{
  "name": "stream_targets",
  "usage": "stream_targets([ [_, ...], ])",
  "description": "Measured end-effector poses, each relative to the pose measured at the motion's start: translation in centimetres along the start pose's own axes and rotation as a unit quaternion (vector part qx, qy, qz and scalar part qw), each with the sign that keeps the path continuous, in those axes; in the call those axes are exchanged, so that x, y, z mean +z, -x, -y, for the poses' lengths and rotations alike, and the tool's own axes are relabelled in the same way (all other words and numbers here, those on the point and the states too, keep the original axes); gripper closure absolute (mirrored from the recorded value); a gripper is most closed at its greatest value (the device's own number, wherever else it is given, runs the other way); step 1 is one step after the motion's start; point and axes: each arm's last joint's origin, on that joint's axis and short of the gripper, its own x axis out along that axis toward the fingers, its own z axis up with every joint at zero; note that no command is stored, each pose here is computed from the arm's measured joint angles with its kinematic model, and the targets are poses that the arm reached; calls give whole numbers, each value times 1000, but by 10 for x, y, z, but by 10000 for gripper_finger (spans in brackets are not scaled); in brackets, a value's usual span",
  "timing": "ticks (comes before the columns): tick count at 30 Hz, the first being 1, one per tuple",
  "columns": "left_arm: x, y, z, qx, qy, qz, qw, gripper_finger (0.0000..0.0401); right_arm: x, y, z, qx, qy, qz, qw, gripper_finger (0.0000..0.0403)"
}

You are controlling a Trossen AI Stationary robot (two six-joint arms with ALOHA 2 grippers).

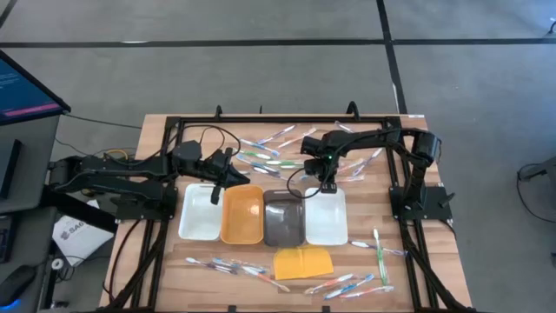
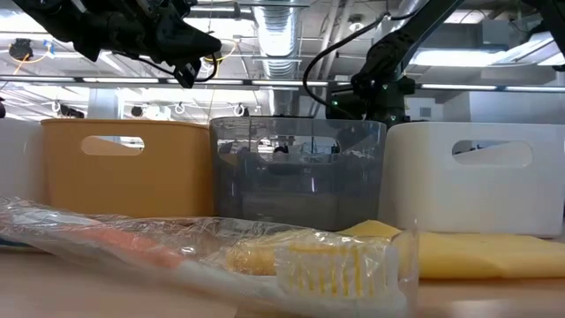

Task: Pick & Place Toothbrushes
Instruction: Adjust the orange toothbrushes

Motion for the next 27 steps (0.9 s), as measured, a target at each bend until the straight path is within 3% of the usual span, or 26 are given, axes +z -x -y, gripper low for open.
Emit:
stream_targets([
  [6,0,0,0,0,2,0,1000,399,-3,2,8,-4,-17,2,1000,403],
  [15,0,0,0,0,1,1,1000,399,-5,7,20,-72,-29,-13,997,403],
  [22,1,0,0,-1,9,4,1000,399,4,40,19,-96,-38,18,994,403],
  [27,1,0,1,-4,9,4,1000,399,-5,59,5,-63,-69,33,995,403],
])
